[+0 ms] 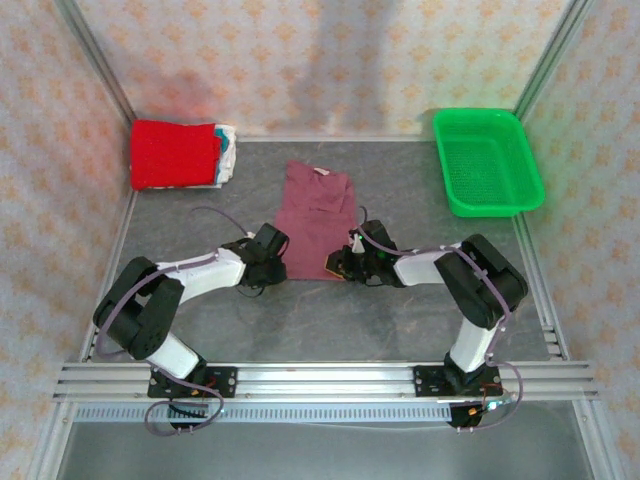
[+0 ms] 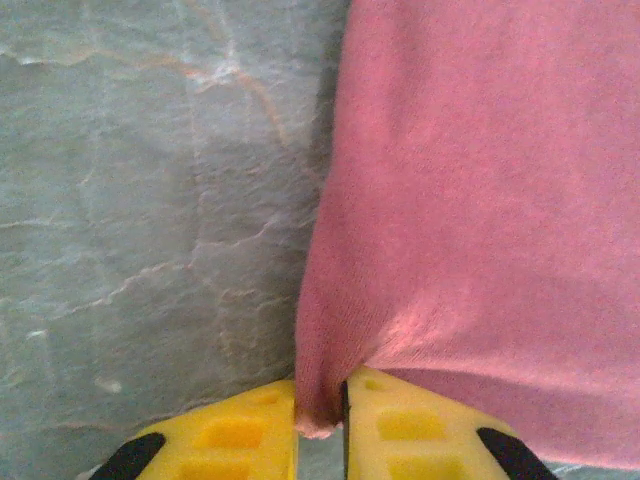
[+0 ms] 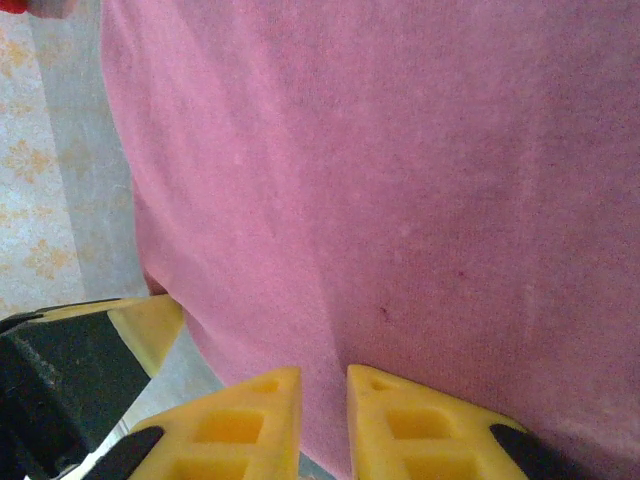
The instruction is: Fold and stack the t-shirts
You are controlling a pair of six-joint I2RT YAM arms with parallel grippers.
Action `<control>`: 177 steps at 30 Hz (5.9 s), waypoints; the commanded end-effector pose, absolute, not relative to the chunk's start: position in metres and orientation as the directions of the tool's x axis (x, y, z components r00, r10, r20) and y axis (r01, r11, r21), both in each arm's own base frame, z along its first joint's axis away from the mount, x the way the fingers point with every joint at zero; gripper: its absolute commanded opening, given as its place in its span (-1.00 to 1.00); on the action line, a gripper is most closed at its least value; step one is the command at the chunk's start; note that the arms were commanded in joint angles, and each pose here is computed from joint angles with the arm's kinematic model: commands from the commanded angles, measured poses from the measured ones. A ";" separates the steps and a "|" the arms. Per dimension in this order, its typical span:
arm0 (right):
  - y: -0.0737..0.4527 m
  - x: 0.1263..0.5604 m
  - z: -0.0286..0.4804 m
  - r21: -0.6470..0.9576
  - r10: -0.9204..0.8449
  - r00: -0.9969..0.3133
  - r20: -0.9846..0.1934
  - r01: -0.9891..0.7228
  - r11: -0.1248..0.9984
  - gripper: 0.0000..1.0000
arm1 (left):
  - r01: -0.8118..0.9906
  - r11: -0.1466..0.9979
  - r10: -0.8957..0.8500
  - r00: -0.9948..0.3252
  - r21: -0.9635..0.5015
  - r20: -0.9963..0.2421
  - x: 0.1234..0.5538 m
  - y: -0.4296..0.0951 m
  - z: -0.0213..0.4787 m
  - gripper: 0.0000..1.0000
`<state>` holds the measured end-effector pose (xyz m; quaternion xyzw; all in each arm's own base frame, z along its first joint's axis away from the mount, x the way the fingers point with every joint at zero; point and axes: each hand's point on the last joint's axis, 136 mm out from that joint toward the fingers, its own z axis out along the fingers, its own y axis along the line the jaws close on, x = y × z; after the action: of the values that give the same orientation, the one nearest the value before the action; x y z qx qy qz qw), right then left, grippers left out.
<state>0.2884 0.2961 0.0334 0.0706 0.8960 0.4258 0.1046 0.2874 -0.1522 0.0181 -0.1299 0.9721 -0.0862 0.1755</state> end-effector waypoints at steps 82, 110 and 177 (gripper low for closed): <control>0.209 0.207 0.134 0.666 0.350 -0.865 -0.361 0.024 0.746 -1.00 | 0.188 0.900 -0.107 -0.778 -0.393 -0.619 0.198 -0.179 0.150 -1.00; 0.224 0.427 0.180 0.625 0.435 -0.817 -0.378 0.121 0.771 -1.00 | 0.052 0.907 -0.238 -0.754 -0.418 -0.612 0.414 -0.150 0.191 -1.00; 0.209 0.452 0.049 0.569 0.385 -0.878 -0.285 0.168 0.805 0.28 | -0.214 0.955 -0.281 -0.869 -0.204 -0.408 0.456 -0.167 0.035 0.58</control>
<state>0.4497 0.2015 0.0493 0.1614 0.9307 0.2621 0.1976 0.4506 -0.1545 0.0355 -0.1248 0.9654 -0.0562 0.2218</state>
